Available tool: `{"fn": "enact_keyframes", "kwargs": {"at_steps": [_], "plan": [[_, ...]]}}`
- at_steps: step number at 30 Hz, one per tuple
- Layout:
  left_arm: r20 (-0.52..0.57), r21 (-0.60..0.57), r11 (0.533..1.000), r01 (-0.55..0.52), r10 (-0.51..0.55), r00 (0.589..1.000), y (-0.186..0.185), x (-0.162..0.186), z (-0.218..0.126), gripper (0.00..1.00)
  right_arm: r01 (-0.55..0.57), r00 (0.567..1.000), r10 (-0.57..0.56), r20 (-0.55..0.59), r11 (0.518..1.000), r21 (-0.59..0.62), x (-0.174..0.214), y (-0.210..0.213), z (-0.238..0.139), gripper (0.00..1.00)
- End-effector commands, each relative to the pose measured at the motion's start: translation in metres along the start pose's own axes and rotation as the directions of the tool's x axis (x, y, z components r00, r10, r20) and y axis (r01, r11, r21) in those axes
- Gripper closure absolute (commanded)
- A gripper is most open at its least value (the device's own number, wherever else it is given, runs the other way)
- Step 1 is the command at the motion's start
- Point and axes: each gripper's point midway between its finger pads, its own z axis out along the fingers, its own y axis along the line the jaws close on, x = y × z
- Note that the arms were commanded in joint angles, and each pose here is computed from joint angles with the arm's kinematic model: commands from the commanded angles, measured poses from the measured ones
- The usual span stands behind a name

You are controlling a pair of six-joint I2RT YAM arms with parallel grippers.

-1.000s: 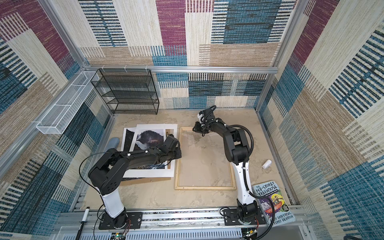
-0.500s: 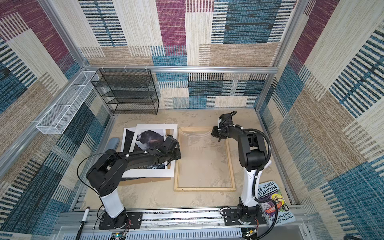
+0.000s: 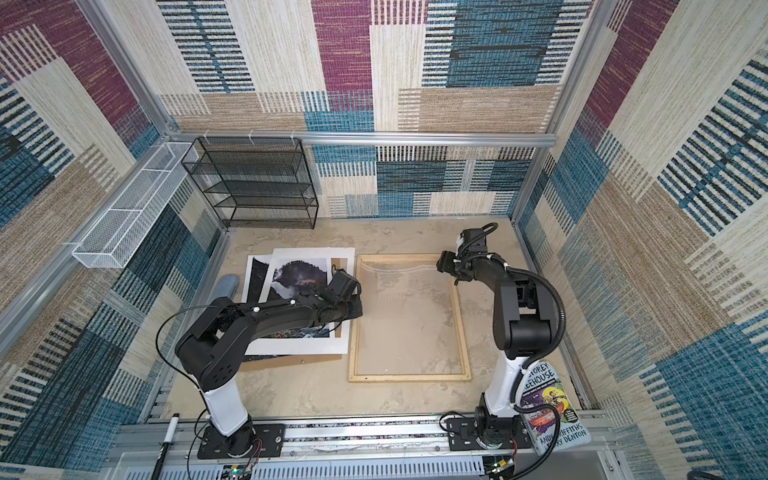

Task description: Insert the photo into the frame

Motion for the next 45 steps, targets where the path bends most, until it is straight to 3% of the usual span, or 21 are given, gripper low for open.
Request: {"fn": "enact_keyframes", "kwargs": {"at_steps": [1, 12, 26, 32, 45], "plan": [[-0.004, -0.054, 0.997, 0.052, -0.052, 0.999, 0.010, -0.001, 0.001, 0.81, 0.004, 0.999, -0.003, 0.032, 0.999, -0.041, -0.002, -0.001, -0.011, 0.24], [0.007, -0.024, 0.994, 0.108, -0.108, 0.994, -0.001, -0.028, 0.019, 0.82, -0.009, 0.999, 0.012, 0.037, 0.998, -0.066, 0.008, -0.012, -0.022, 0.22], [0.053, 0.019, 1.000, -0.012, 0.011, 0.999, -0.012, -0.075, 0.027, 0.76, -0.016, 1.000, 0.017, 0.008, 0.996, -0.084, 0.019, -0.016, -0.015, 0.22], [0.030, 0.055, 0.996, -0.066, 0.064, 0.997, -0.025, -0.080, 0.035, 0.75, -0.022, 1.000, 0.022, -0.001, 0.995, -0.101, 0.024, -0.014, -0.014, 0.22], [0.024, 0.088, 0.996, -0.031, 0.029, 0.999, -0.031, -0.079, 0.035, 0.70, -0.006, 1.000, 0.008, 0.020, 0.995, -0.095, 0.023, -0.012, -0.025, 0.22]]}}
